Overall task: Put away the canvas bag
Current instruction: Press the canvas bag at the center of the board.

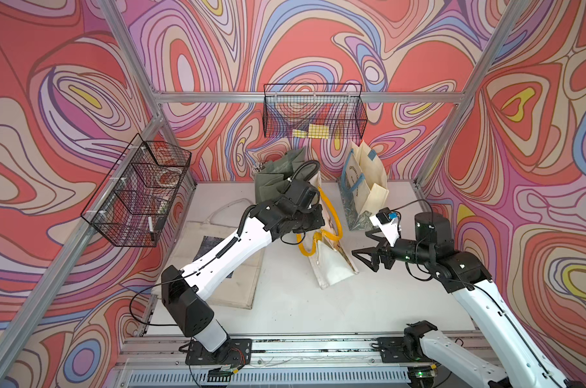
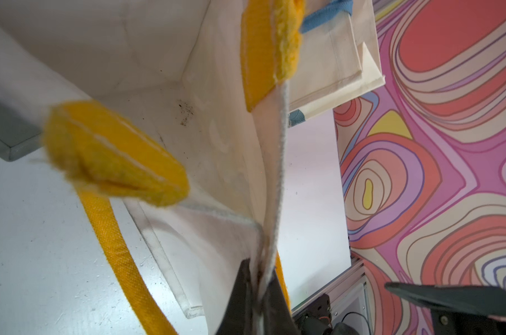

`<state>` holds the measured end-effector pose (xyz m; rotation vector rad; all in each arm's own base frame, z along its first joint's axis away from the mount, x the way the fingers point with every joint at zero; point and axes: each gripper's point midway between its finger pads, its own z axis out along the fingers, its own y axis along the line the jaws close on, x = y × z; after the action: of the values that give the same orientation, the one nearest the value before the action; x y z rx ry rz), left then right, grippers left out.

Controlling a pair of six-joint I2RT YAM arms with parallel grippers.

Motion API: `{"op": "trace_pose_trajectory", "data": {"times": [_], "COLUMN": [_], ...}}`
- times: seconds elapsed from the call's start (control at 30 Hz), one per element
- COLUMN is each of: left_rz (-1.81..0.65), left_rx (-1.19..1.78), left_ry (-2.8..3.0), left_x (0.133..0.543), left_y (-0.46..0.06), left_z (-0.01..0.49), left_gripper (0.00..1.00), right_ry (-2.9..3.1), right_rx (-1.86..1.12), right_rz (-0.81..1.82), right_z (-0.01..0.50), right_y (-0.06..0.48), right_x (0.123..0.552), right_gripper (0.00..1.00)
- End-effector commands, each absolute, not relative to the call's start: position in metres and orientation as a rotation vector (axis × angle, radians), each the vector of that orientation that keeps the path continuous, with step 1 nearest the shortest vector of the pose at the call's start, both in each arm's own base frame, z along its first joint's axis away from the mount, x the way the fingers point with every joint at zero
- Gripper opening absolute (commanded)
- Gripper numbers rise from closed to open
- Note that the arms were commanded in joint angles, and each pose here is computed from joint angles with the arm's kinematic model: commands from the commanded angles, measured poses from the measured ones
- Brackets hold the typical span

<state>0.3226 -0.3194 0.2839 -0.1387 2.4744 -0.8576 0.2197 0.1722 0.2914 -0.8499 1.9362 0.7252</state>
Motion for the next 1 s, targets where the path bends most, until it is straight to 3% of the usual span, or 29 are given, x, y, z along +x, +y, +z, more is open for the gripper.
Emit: {"op": "trace_pose_trajectory", "data": {"times": [0.0, 0.47, 0.97], "left_rz": [-0.926, -0.912, -0.920], "left_rx": [-0.335, -0.557, -0.608], "left_ry": [2.354, 2.297, 2.288], "left_x": [0.334, 0.345, 0.352], "left_y": [-0.310, -0.288, -0.292], "left_z": [0.310, 0.314, 0.313], "left_gripper": [0.00, 0.00, 0.00], "right_ry": [1.830, 1.481, 1.385], "right_rx": [-0.913, -1.075, -1.109], "right_rz": [0.745, 0.426, 0.369], "right_z": [0.293, 0.293, 0.277], "right_y": [0.178, 0.216, 0.260], "right_x": [0.208, 0.219, 0.213], "right_gripper": [0.98, 0.98, 0.98]}}
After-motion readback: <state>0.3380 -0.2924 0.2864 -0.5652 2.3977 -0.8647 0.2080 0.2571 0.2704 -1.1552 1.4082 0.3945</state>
